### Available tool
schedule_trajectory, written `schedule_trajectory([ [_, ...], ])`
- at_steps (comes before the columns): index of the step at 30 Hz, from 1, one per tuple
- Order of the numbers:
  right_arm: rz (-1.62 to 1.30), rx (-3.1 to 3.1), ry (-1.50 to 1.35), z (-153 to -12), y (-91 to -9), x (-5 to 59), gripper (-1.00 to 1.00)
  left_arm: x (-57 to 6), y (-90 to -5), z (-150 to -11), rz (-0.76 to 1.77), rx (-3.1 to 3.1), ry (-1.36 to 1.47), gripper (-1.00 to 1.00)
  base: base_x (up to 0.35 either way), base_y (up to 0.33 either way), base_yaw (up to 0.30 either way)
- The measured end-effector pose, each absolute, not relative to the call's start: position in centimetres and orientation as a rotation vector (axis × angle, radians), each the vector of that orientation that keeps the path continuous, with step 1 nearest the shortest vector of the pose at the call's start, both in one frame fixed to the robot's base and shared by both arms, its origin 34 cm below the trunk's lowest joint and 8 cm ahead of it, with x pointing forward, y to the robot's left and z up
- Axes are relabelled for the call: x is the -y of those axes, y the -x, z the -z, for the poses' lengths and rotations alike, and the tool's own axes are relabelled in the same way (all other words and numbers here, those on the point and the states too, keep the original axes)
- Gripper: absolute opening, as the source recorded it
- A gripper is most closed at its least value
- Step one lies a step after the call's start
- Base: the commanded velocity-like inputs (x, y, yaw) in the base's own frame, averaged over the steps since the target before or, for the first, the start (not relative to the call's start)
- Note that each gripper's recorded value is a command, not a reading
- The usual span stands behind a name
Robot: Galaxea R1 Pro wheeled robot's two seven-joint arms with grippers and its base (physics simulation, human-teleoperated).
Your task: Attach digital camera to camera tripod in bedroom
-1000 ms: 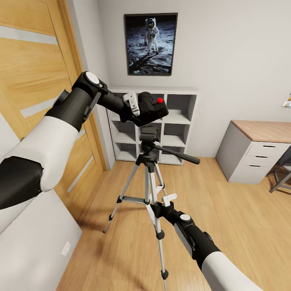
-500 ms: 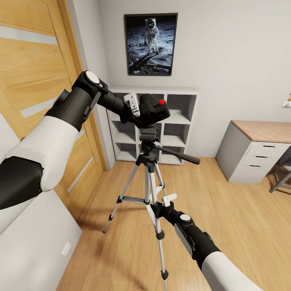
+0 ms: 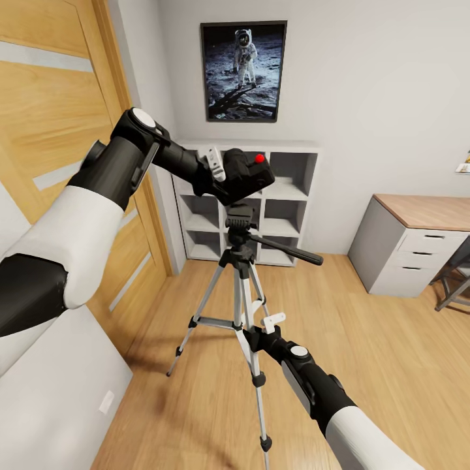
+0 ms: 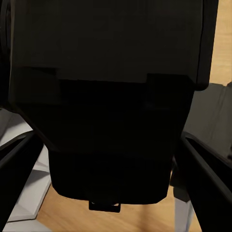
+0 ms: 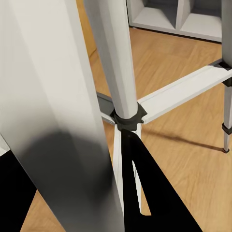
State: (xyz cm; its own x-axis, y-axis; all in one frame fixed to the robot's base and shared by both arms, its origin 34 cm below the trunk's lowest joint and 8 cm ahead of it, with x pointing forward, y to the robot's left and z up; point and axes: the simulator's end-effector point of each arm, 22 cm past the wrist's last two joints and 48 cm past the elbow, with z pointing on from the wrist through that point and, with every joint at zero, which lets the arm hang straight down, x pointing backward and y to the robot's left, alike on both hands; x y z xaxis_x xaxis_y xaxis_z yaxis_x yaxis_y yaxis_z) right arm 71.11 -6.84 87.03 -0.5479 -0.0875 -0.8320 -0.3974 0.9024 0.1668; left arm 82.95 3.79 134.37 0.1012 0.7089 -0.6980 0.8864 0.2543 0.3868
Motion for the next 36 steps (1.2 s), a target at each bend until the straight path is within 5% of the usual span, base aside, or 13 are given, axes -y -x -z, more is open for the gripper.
schedule_trajectory([
  [36,-0.421,-2.131,0.344,-87.1,-71.1,6.9,-1.00,-9.7,-85.6,-139.7,0.248,-1.780,-1.381,-1.00,0.000,0.000,0.000],
])
